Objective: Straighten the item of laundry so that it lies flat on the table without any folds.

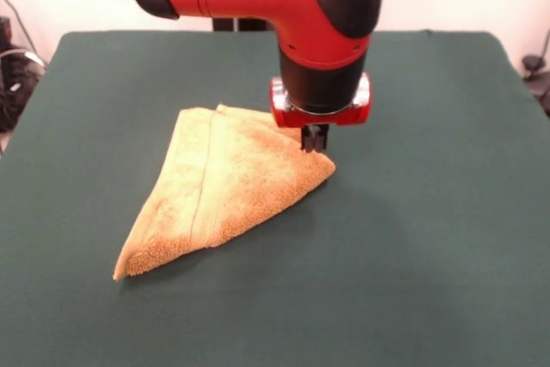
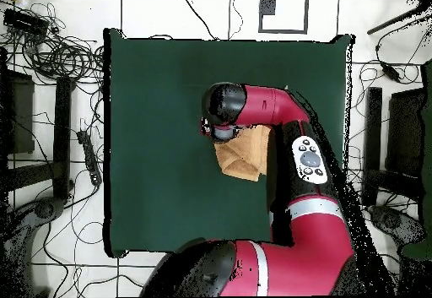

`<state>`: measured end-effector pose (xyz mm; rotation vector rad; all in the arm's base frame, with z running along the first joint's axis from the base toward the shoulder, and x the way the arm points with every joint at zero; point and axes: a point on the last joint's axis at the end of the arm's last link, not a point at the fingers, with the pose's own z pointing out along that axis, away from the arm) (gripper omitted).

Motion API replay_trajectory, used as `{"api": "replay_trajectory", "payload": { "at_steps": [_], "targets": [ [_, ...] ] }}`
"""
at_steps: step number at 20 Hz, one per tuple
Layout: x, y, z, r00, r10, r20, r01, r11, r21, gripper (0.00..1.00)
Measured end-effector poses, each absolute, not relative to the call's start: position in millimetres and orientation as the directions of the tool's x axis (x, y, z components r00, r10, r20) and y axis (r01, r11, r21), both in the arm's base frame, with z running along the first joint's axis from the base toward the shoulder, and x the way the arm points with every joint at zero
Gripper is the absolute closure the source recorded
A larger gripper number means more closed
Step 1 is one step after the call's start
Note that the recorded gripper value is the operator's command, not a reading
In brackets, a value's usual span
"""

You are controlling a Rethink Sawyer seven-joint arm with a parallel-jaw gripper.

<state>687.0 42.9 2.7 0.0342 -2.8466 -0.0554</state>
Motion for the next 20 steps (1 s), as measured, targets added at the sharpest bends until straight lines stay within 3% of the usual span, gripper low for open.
{"api": "replay_trajectory", "payload": {
  "at_steps": [20],
  "targets": [
    [690.7,49.5,-28.3,-0.965,-0.033,0.258,-0.022,0.999,0.047,1.0]
  ]
}}
